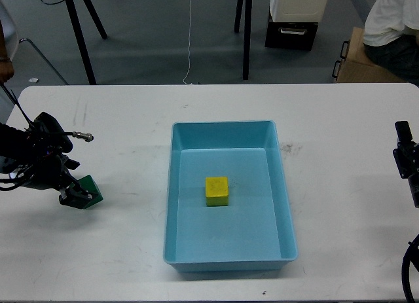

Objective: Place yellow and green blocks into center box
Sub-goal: 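Lower the left gripper onto the green cube and grasp it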

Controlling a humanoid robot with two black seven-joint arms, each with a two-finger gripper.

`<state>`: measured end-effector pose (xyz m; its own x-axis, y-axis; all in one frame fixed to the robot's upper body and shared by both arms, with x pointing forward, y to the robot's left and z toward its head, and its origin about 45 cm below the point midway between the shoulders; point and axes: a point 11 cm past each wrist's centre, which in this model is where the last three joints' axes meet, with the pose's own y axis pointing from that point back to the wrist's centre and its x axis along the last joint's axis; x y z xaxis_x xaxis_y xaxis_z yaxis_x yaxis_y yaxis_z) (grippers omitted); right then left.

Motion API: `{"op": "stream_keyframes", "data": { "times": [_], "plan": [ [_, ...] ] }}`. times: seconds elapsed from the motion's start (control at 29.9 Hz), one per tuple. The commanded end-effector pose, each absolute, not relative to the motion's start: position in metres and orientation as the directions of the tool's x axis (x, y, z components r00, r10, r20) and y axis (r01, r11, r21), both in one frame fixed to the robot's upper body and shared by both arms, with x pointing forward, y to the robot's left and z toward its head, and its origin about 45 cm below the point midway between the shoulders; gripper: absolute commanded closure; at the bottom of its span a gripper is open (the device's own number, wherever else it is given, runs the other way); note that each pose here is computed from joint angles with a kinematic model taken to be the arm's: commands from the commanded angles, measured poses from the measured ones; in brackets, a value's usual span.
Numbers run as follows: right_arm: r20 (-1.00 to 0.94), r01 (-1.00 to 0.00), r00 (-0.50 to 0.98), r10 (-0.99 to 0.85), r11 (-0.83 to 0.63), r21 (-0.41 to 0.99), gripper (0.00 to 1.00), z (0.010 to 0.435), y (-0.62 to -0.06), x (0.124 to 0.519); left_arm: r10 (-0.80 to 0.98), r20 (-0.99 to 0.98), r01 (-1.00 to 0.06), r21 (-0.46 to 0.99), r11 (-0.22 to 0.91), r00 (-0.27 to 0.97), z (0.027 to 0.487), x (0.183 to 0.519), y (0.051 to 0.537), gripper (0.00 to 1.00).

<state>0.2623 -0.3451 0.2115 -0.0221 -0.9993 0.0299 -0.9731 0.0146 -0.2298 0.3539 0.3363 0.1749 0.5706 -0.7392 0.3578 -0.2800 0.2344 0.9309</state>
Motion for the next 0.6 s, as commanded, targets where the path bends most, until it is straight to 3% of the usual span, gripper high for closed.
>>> {"op": "stream_keyframes", "data": {
  "times": [0.0,0.33,0.57],
  "plan": [
    [0.031,-0.973,-0.022,-0.999,0.015,-0.229,0.02,0.211,-0.345,0.262,-0.742,0.351,-0.273,0.934,0.232,0.571,0.173,0.352,0.336,0.0],
    [0.029,-0.976,-0.029,-0.999,0.022,-0.217,0.02,0.207,-0.347,0.262,-0.735,0.344,-0.273,0.936,0.221,0.584,0.164,0.359,0.334,0.02],
    [0.032,-0.977,-0.043,-0.999,0.035,-0.212,0.02,0.205,-0.349,0.261,-0.731,0.335,-0.27,0.94,0.211,0.594,0.161,0.358,0.338,0.25]
  ]
}}
